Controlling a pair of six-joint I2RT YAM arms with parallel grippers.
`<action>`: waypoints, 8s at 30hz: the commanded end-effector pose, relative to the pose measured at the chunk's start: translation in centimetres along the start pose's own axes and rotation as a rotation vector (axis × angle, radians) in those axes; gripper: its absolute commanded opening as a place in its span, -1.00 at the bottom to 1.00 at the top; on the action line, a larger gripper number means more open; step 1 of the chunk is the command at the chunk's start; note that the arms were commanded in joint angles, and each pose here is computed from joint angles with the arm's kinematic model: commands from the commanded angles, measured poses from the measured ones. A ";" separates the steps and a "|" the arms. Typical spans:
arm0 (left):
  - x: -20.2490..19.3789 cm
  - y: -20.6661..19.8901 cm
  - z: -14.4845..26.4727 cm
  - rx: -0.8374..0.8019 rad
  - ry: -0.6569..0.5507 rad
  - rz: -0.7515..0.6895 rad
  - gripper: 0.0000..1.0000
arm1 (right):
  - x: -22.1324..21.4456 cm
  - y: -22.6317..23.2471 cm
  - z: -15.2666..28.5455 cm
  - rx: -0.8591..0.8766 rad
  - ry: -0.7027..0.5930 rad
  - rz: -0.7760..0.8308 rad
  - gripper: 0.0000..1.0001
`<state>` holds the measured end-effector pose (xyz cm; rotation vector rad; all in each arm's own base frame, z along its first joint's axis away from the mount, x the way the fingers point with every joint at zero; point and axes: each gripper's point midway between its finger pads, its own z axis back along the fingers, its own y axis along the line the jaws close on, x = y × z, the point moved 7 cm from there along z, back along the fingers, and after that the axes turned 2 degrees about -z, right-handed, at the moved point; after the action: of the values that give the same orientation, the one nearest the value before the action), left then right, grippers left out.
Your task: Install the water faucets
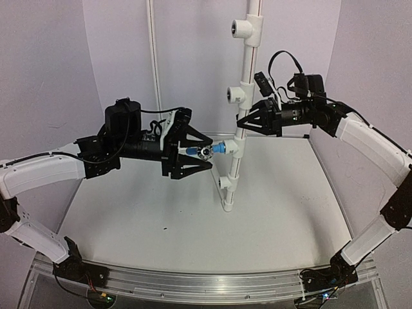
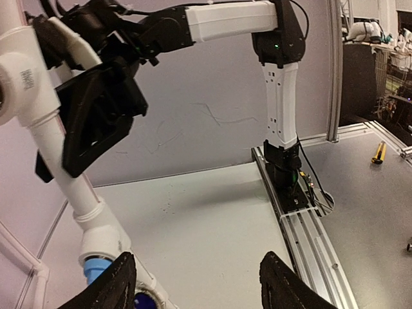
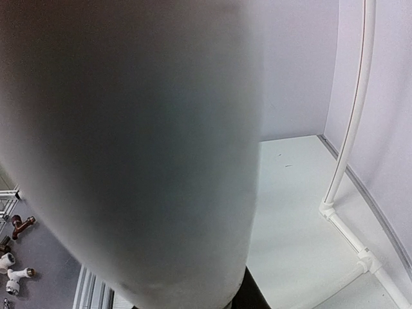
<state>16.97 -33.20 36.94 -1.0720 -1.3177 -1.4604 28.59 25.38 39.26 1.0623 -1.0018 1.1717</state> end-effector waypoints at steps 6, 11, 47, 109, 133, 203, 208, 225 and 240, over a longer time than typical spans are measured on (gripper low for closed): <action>0.3 -0.6 -0.4 0.027 0.056 0.001 0.10 | -2.1 -0.8 -0.5 -0.032 0.087 -0.309 -1.00; -0.8 -1.0 -0.2 0.039 0.061 0.062 0.04 | -2.2 -0.7 -0.4 -0.030 0.088 -0.303 -1.00; 0.6 2.0 -2.1 0.193 0.145 0.378 -0.64 | -2.2 -0.7 -0.4 -0.045 0.089 -0.296 -1.00; -8.0 7.2 2.4 0.414 -0.121 0.221 -0.40 | -2.5 0.4 0.2 -0.019 0.088 -0.277 -1.00; -4.6 9.0 3.1 0.282 -0.170 0.055 -0.32 | -2.8 0.3 0.1 -0.019 0.093 -0.284 -1.00; -3.7 7.1 -0.8 -0.044 0.028 0.515 0.15 | -2.8 -0.5 -0.4 -0.024 0.096 -0.292 -1.00; -3.7 6.5 -0.8 -0.036 0.049 0.420 -0.02 | -2.8 -0.5 -0.4 -0.024 0.097 -0.292 -1.00; -4.5 4.9 0.0 0.069 0.185 -0.037 -0.29 | -2.8 -0.6 -0.5 -0.028 0.098 -0.297 -1.00; -4.7 6.2 -2.4 -0.007 0.131 0.204 0.11 | -2.7 -0.6 -0.4 -0.031 0.096 -0.296 -1.00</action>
<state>25.42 -34.00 34.01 -0.9737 -1.1138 -1.2668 28.82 25.13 39.06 1.0468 -1.0140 1.1616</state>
